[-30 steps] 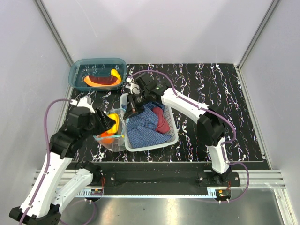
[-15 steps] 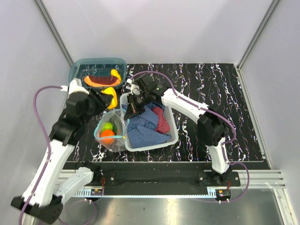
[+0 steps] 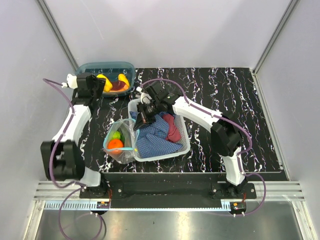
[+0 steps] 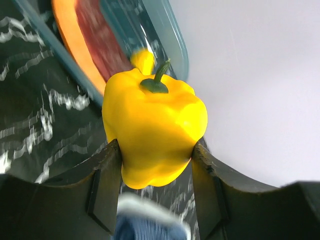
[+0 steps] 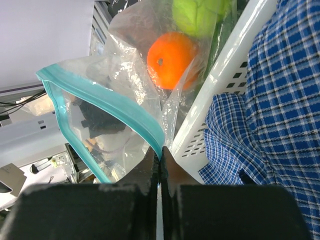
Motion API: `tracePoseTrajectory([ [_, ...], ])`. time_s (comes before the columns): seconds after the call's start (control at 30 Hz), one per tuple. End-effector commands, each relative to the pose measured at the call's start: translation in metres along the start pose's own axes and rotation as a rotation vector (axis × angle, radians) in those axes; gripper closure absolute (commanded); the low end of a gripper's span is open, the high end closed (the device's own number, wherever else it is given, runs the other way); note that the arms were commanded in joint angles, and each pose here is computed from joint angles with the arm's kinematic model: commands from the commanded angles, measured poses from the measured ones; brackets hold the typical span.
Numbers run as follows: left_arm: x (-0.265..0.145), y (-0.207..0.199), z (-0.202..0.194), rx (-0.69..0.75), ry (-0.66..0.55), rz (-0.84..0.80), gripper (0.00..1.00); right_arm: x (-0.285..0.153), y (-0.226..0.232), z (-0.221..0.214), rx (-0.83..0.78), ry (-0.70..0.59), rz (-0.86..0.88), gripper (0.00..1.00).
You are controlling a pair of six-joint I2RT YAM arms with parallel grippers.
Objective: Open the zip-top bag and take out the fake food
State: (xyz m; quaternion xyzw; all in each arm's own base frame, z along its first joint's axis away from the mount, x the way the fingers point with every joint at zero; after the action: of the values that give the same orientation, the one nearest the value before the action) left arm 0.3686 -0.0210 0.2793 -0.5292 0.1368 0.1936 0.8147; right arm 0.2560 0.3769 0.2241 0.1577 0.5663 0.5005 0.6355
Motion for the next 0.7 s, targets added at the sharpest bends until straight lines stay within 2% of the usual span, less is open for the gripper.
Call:
tracePoseTrajectory([
  [0.0,0.053,-0.009,0.025,-0.115,-0.114,-0.090,1.00,-0.021,0.030,0.007,-0.084,-0.064,0.077,1.00],
  [0.17,0.117,0.015,0.028,-0.163,-0.078,-0.016,1.00,-0.022,0.031,0.006,-0.101,-0.062,0.083,1.00],
  [0.37,0.158,0.026,0.037,-0.170,-0.053,0.025,0.95,-0.024,0.030,0.004,-0.101,-0.062,0.074,1.00],
  [0.4,0.161,0.030,0.037,-0.171,-0.031,0.047,0.91,-0.025,0.030,0.003,-0.104,-0.065,0.072,1.00],
  [0.43,0.166,0.036,0.039,-0.177,-0.023,0.072,0.77,-0.024,0.029,0.003,-0.103,-0.063,0.068,1.00],
  [0.57,0.163,0.028,0.046,-0.169,-0.021,0.057,0.40,-0.025,0.029,0.003,-0.104,-0.068,0.056,1.00],
  [0.67,0.152,0.015,0.049,-0.131,0.011,0.037,0.35,-0.022,0.025,0.004,-0.099,-0.068,0.048,1.00],
])
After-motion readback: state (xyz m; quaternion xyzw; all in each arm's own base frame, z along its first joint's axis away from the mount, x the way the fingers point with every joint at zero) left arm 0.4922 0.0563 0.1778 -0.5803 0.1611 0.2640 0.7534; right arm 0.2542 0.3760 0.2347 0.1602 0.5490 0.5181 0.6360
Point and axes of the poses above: each gripper's point midway between its finger pads, its own x axis out along the fingers, its own y axis along the line the jaws close on, z = x × y, the point moved 9 cm from there along -x, back along the fingers, and after that the axes turned 4 degrees about -x, right-handed, at the moved point
